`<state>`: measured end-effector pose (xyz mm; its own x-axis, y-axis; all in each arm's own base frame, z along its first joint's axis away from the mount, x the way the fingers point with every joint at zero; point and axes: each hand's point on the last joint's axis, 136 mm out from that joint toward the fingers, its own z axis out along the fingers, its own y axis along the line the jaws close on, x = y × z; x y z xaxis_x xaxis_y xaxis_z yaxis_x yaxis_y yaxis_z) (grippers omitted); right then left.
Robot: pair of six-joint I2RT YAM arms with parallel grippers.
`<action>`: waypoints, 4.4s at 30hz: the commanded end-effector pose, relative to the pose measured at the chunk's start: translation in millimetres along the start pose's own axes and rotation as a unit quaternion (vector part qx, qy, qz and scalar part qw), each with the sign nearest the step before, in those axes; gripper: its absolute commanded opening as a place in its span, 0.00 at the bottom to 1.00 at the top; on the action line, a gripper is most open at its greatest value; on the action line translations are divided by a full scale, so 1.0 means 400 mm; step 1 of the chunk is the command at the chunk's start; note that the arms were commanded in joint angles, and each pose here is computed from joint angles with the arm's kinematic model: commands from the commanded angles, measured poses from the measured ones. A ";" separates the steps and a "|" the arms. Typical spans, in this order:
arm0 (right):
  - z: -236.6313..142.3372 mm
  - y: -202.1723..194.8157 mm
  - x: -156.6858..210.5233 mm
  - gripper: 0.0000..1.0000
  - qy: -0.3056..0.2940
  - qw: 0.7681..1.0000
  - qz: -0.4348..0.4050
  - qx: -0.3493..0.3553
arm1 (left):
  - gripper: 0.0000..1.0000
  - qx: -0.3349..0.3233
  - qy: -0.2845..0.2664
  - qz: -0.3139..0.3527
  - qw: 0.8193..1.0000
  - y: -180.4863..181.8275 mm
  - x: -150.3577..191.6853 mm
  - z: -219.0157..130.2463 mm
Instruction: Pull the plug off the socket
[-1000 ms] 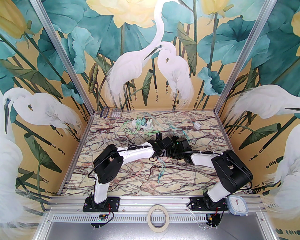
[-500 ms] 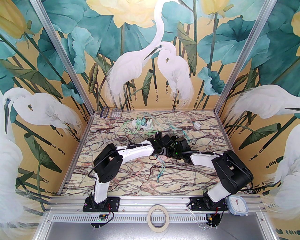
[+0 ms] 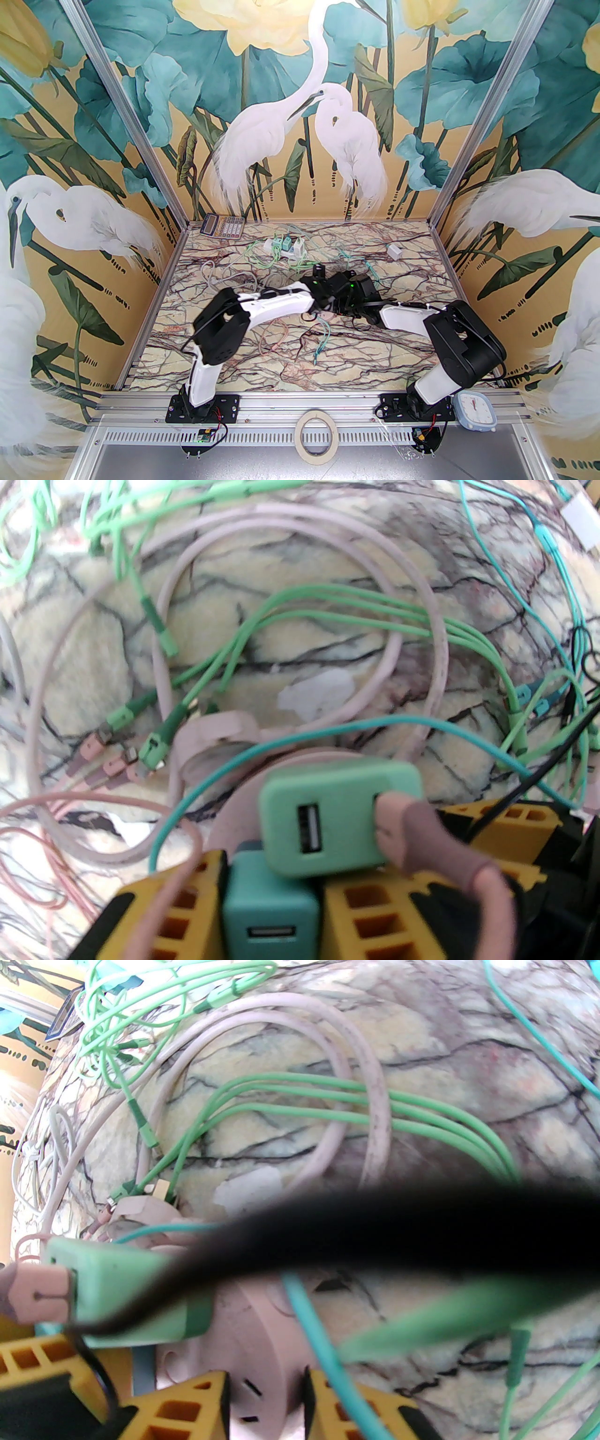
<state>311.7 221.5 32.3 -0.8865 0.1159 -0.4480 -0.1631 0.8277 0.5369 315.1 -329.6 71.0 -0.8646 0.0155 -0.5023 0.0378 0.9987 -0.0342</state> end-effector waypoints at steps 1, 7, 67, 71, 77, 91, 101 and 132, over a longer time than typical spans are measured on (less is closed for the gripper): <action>0.018 -0.133 0.125 0.30 0.075 0.992 0.020 0.104 | 0.29 0.096 0.000 -0.029 0.995 -0.071 -0.030 -0.087; 0.019 -0.134 0.130 0.29 0.078 0.991 0.020 0.104 | 0.28 0.054 0.004 0.009 0.998 -0.086 0.000 -0.065; 0.038 -0.121 0.138 0.26 0.092 0.990 0.008 0.102 | 0.20 0.059 0.013 0.035 0.998 -0.136 0.029 -0.092; 0.040 -0.119 0.139 0.24 0.094 0.990 0.007 0.101 | 0.18 0.023 0.010 0.083 0.996 -0.161 0.055 -0.083; 0.040 -0.119 0.141 0.24 0.096 0.990 0.007 0.101 | 0.18 0.041 0.007 0.063 0.997 -0.153 0.043 -0.094; 0.040 -0.120 0.142 0.24 0.096 0.990 0.007 0.101 | 0.19 0.153 0.036 -0.082 0.984 -0.051 -0.021 -0.115; 0.048 -0.117 0.146 0.24 0.102 0.990 0.004 0.101 | 0.18 0.019 0.015 0.061 0.998 -0.124 0.034 -0.083; 0.051 -0.113 0.151 0.24 0.105 0.989 -0.004 0.105 | 0.17 0.013 0.022 0.080 0.996 -0.148 0.062 -0.075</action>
<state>320.6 234.6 33.9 -0.8873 0.0932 -0.4516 -0.1884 0.8206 0.5396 305.5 -329.8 83.7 -0.8801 0.0750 -0.4688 0.0332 0.9947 0.0968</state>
